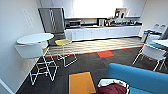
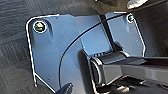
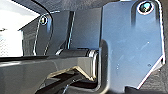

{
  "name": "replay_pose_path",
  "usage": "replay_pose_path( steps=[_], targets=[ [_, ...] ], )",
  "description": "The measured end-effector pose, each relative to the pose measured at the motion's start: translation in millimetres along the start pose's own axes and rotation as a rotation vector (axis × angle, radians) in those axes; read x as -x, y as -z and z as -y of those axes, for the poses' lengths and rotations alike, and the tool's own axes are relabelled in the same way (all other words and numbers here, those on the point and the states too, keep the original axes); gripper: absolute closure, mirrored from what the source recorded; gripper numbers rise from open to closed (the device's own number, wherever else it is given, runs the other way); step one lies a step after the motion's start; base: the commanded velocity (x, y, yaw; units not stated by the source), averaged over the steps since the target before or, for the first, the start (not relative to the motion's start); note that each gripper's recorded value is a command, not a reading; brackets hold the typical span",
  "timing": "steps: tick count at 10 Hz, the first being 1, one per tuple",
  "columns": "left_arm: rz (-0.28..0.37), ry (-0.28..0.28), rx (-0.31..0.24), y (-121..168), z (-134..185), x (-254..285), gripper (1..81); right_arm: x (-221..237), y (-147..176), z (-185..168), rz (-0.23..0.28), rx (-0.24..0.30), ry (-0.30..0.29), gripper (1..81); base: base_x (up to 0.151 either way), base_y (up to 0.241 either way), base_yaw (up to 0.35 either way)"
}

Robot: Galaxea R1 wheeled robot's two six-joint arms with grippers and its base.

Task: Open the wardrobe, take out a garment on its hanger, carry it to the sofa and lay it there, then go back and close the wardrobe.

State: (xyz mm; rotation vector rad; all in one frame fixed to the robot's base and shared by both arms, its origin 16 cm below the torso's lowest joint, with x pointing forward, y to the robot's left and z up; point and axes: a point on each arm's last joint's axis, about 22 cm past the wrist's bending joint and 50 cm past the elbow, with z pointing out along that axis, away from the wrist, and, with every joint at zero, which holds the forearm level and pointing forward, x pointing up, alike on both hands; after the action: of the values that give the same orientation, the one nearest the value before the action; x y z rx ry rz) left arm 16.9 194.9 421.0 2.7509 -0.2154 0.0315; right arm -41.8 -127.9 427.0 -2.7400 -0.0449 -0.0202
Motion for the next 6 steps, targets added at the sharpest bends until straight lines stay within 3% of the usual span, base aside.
replay_pose_path(
  steps=[6],
  targets=[
    [-0.001, -0.001, 0.007, -2.9, -7.8, -1.4, 1.0, 3.8, 0.3, 0.1, 0.005, 0.0, -0.001, 1.0, 0.0, 0.0, 0.336]
  ],
)
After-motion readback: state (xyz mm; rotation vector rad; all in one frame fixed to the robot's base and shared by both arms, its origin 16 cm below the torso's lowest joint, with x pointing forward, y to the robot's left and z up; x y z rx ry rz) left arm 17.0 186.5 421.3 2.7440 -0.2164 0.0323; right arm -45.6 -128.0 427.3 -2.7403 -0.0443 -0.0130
